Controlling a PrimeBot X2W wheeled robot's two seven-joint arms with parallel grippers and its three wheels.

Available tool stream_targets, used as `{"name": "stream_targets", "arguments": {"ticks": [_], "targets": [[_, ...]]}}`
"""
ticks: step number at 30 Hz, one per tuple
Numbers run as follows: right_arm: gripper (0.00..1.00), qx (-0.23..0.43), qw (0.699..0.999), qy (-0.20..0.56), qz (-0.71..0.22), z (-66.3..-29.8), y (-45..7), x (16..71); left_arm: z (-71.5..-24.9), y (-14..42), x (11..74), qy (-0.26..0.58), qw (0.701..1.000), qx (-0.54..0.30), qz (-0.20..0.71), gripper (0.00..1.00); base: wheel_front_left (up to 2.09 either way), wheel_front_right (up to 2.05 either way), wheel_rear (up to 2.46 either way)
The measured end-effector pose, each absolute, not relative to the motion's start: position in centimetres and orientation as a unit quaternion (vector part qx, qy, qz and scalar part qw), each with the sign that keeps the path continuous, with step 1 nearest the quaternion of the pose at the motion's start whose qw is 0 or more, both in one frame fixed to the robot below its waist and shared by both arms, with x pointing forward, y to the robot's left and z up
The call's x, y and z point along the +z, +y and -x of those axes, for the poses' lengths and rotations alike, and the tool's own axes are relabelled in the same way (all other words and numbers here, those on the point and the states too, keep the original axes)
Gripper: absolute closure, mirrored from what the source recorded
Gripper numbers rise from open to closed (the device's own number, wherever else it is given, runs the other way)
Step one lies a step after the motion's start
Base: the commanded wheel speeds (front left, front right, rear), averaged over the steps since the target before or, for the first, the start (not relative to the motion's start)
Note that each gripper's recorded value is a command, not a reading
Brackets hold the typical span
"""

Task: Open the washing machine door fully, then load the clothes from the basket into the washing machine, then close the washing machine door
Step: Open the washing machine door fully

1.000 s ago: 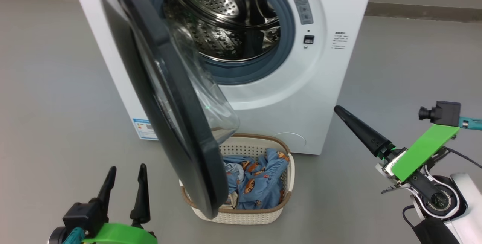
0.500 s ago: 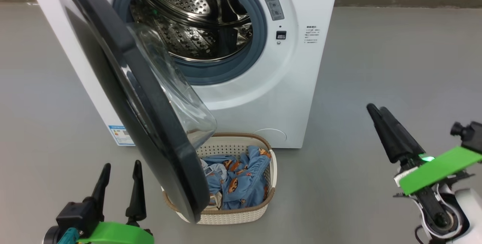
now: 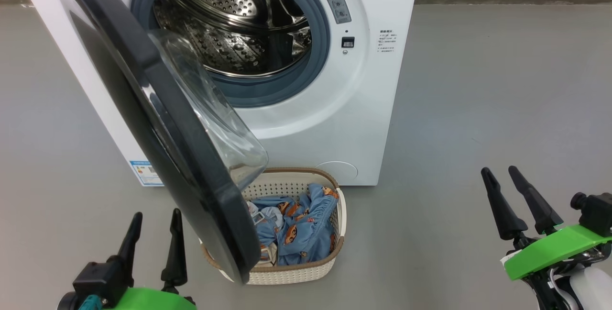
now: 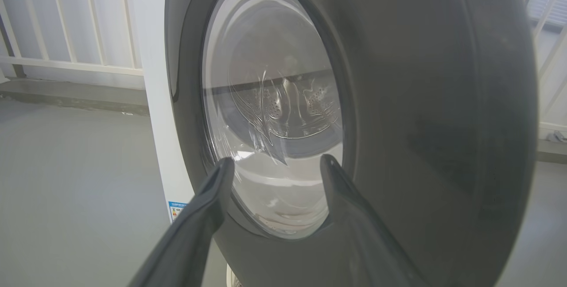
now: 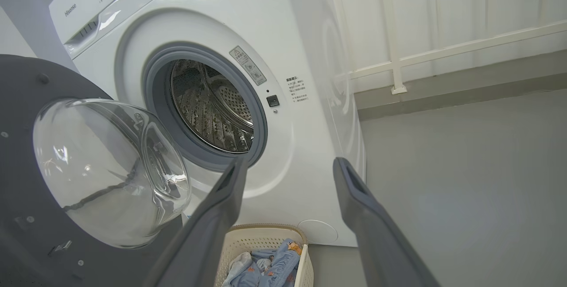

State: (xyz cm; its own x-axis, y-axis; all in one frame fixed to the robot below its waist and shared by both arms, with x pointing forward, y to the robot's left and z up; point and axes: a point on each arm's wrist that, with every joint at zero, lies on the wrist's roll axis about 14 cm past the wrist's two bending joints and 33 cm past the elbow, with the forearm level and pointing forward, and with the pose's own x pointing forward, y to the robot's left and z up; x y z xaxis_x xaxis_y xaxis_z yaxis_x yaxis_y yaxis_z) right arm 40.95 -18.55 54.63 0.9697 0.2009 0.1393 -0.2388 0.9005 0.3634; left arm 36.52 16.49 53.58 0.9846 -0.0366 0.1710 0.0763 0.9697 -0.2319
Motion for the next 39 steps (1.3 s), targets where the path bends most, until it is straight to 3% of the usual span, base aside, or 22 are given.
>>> {"name": "stream_targets", "arguments": {"ticks": [17,39], "targets": [[0.00,0.100,0.987,-0.064,-0.110,-39.3,-18.0,53.8,-36.6,16.3,53.5,-0.081,0.989,-0.031,0.120,0.00,0.00,0.00,0.00],[0.00,0.102,0.988,-0.062,-0.101,-38.9,-17.9,53.6,-36.4,16.3,53.6,-0.084,0.989,-0.031,0.119,0.00,0.00,0.00,0.00]]}}
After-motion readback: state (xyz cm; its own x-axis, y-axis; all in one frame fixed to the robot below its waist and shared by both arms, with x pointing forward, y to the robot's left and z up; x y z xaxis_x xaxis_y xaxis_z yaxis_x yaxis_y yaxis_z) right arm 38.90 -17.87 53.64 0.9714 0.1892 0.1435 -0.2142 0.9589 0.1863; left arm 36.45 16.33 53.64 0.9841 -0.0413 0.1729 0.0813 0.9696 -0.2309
